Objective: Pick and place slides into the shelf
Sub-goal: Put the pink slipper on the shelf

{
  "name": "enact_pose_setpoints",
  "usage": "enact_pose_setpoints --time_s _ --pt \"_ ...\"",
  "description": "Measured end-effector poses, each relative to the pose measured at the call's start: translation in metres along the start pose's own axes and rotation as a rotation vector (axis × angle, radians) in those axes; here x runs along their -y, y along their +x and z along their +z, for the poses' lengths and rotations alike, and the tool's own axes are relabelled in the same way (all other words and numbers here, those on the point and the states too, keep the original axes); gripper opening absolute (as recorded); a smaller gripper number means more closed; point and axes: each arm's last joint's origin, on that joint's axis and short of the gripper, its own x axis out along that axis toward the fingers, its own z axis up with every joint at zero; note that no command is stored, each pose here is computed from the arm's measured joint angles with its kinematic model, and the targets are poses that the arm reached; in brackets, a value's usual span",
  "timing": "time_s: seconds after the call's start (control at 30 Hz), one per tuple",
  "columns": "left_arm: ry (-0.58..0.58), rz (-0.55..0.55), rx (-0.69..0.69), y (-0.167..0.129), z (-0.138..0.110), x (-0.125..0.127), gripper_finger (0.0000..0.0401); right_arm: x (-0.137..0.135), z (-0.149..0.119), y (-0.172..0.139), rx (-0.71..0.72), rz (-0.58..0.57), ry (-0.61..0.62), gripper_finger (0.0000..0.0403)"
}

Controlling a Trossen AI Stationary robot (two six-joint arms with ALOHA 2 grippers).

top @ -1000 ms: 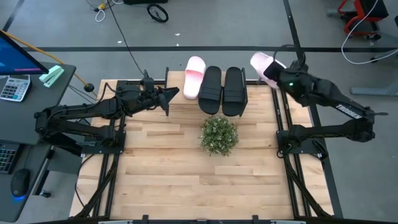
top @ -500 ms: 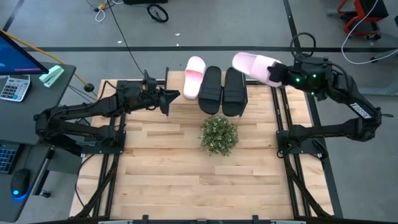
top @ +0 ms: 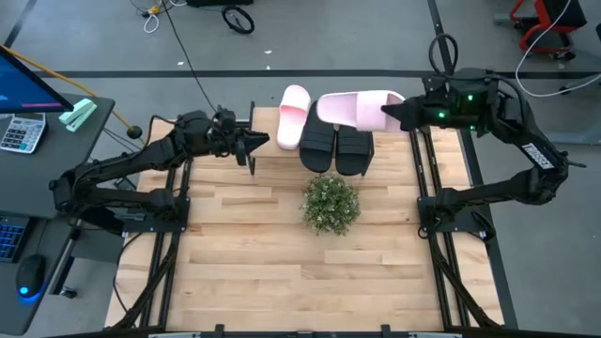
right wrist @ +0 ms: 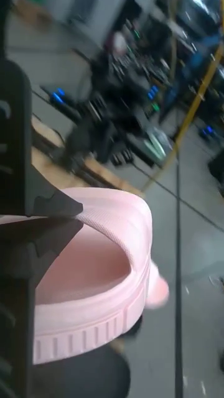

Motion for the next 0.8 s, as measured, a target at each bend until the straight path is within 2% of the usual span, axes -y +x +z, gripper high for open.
enact_pose_setpoints --time_s 0.1,0.23,0.43,0.57,0.63,0.7,0.8 --pt "0.007 0.007 -0.02 -0.003 0.011 0.0 0.0087 -0.011 0.007 0.006 -0.053 0.078 -0.011 0.0" --pt "0.09 0.054 -0.054 -0.011 0.029 0.004 0.0111 -0.023 0.013 0.019 -0.155 0.172 -0.012 0.0" --pt "0.187 0.11 -0.121 -0.032 0.063 0.015 0.0154 -0.03 0.013 0.035 -0.294 0.223 -0.044 0.0" --pt "0.149 0.043 -0.198 -0.037 0.074 0.021 0.0181 -0.031 0.011 0.049 -0.343 0.238 -0.066 0.0" --pt "0.126 -0.028 -0.235 -0.036 0.076 0.024 0.0192 -0.031 0.01 0.055 -0.365 0.252 -0.082 0.0" --pt "0.114 -0.096 -0.27 -0.033 0.074 0.028 0.0201 -0.032 0.009 0.062 -0.388 0.263 -0.093 0.0" --pt "0.096 -0.126 -0.301 -0.027 0.07 0.03 0.0207 -0.032 0.007 0.072 -0.425 0.284 -0.103 0.0"
